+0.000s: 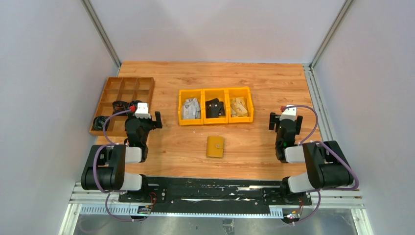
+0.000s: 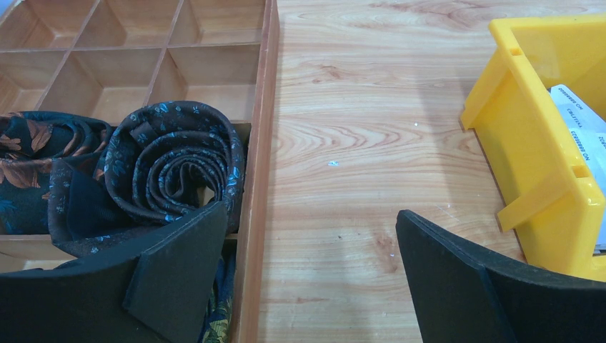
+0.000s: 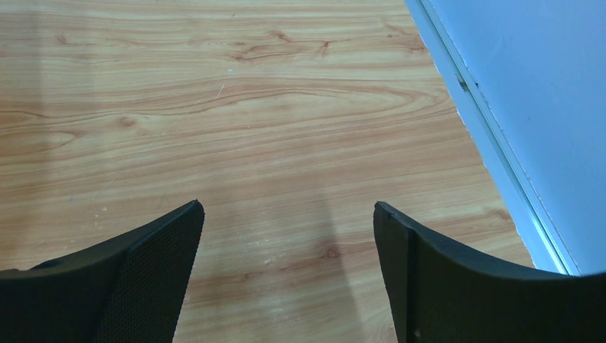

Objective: Take the credit cards out of the card holder
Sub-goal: Pick up the card holder from the center of the board.

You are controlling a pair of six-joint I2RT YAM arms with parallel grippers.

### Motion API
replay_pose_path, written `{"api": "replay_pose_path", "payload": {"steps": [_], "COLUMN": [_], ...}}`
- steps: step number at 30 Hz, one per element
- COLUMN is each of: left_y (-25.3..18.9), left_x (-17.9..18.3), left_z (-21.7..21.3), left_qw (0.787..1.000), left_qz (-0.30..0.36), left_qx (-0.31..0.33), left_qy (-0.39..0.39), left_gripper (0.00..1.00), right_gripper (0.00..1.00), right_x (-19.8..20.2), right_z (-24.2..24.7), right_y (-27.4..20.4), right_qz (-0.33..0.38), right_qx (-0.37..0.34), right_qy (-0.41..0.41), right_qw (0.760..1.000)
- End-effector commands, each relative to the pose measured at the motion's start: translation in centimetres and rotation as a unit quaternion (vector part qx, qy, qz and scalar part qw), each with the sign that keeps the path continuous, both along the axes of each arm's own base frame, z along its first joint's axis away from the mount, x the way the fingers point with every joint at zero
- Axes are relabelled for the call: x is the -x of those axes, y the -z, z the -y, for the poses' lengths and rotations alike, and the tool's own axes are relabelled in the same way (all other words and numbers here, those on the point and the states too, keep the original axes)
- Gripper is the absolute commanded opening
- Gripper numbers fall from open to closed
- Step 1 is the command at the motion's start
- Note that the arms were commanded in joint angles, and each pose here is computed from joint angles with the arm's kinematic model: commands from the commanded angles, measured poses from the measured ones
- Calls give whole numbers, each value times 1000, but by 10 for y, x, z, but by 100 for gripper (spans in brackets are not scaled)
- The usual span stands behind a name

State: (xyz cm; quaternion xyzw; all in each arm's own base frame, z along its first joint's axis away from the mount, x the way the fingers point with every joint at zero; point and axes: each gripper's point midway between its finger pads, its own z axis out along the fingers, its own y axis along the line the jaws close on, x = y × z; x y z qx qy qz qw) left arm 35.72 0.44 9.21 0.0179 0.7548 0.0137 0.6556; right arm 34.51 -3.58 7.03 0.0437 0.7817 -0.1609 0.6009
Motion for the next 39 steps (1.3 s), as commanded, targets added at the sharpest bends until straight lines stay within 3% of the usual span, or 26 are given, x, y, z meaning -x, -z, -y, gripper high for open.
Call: {"api": "replay_pose_path", "payload": {"steps": [1, 9, 12, 15, 18, 23, 25, 28, 30, 33, 39], "left_y": [-10, -11, -25, -31, -48, -92, -105, -125, -135, -149, -152], "left_x": [-5, -4, -5, -7, -7, 11, 21, 37, 44, 55, 79], "left_z": [-1, 1, 4, 4, 0, 17, 24, 28, 26, 18, 13], "left_qw": [1000, 1000, 1000, 999, 996, 991, 988, 983, 982, 982, 972], "left_qz": [19, 22, 26, -39, -74, -108, -130, -156, -166, -177, -226], "left_qx": [-7, -8, -9, -27, -47, -27, -15, -4, -6, -18, -17], "left_qy": [-2, 3, 11, 23, 24, 68, 85, 92, 87, 71, 56], "left_gripper": [100, 100, 100, 100, 100, 100, 100, 100, 100, 100, 100], "right_gripper": [92, 92, 92, 92, 92, 92, 92, 92, 92, 92, 92], "right_x": [-2, 0, 3, 11, 17, 15, 24, 29, 41, 63, 97], "right_z": [5, 10, -1, 0, -13, -50, -57, -102, -119, -152, -232], "right_y": [-5, -7, -20, -54, -67, -107, -103, -101, -87, -68, -40], "right_qz": [11, 18, 43, 54, -9, 24, 2, -36, -90, -181, -261], "right_qx": [2, 2, 18, 51, -15, -158, -204, -267, -297, -280, -215], "right_qy": [7, 23, -6, 54, 47, -13, -6, -106, -111, -118, -176], "right_qw": [1000, 1000, 999, 996, 999, 987, 979, 957, 944, 935, 925]}}
